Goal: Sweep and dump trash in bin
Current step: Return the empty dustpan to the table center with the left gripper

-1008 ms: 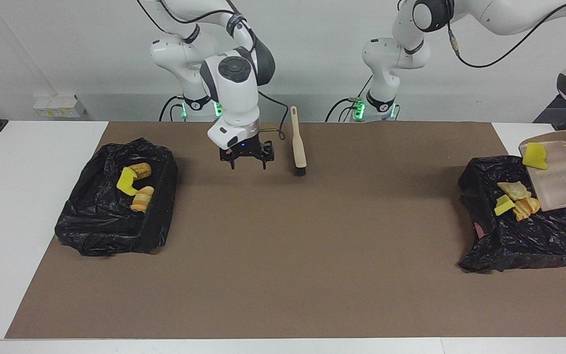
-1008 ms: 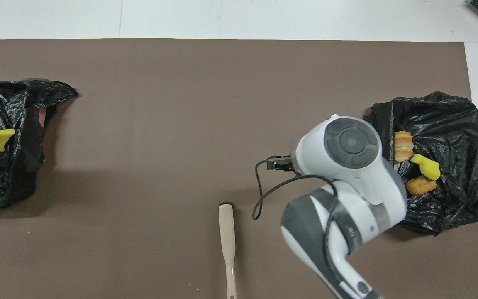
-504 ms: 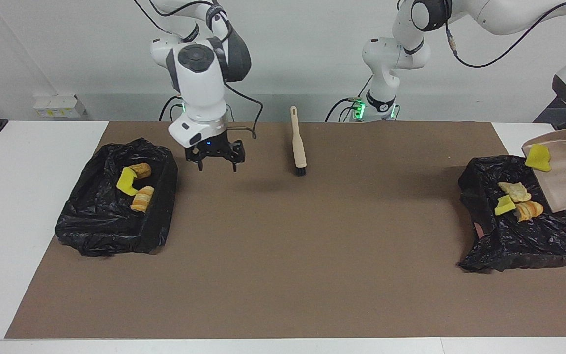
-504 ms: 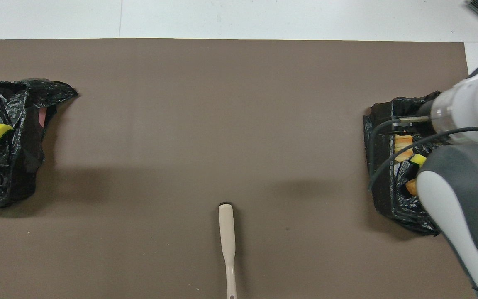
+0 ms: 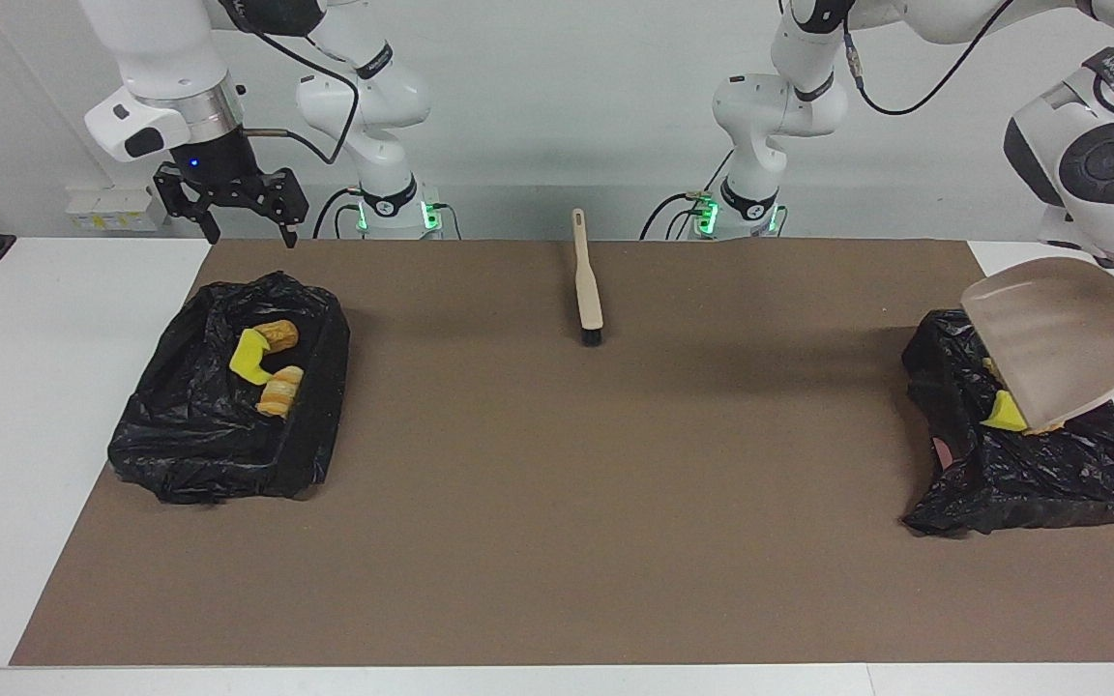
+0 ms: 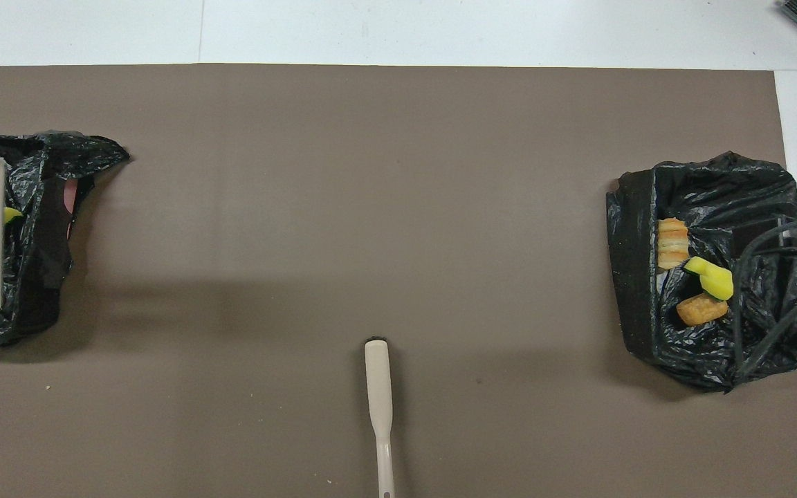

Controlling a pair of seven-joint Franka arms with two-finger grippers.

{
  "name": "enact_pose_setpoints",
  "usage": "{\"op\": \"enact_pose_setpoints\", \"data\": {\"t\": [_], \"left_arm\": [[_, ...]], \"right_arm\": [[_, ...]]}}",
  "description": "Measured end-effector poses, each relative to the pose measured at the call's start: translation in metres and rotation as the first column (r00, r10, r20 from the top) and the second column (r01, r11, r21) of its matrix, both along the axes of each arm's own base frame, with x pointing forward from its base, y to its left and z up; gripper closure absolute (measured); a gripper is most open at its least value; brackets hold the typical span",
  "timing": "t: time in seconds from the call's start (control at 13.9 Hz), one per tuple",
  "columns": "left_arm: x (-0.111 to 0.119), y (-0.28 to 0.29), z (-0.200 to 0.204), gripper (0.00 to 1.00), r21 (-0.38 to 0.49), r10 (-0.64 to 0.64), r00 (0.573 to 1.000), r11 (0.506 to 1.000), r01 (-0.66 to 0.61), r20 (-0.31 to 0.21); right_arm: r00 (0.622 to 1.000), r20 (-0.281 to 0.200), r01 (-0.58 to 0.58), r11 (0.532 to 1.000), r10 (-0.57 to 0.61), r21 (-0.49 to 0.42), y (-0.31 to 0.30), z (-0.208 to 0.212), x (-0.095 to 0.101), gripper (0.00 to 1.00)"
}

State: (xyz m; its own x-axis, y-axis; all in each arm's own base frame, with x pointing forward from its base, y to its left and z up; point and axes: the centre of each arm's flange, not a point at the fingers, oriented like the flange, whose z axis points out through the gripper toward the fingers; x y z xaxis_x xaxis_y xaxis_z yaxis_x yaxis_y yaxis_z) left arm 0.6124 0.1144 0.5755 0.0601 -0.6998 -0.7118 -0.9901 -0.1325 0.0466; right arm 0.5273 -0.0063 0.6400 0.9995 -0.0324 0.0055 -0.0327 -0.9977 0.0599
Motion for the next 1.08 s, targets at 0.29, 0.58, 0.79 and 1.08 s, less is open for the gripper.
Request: {"op": "enact_pose_setpoints", "data": {"t": [0.29,0.58,0.79,1.08], "left_arm": [[-0.009,-0.052,-0.044,0.69,-0.266,0.293,0.949,0.930,-0.253,0.119],[-0.022,-0.175,-0.086,0.69,-0.405,0.578,0.800,0.778,-0.481,0.161],[-0.035,-0.269,-0.111,0.69,-0.473,0.753,0.633,0.631,-0.615,0.182],[-0.052,-0.376,-0.139,0.69,-0.558,0.881,0.443,0.455,-0.694,0.167]], "right_arm": [[1.000,-0.005,-0.002,1.000,0.002,0.010,0.002,-0.003,0.000,0.00],[1.000,-0.006,-0.002,1.000,0.002,0.015,0.002,-0.003,0.000,0.00],[1.000,-0.006,-0.002,1.000,0.002,0.018,0.003,-0.003,0.000,0.00],[1.000,-0.006,-0.002,1.000,0.002,0.024,0.003,-0.003,0.000,0.00]]}}
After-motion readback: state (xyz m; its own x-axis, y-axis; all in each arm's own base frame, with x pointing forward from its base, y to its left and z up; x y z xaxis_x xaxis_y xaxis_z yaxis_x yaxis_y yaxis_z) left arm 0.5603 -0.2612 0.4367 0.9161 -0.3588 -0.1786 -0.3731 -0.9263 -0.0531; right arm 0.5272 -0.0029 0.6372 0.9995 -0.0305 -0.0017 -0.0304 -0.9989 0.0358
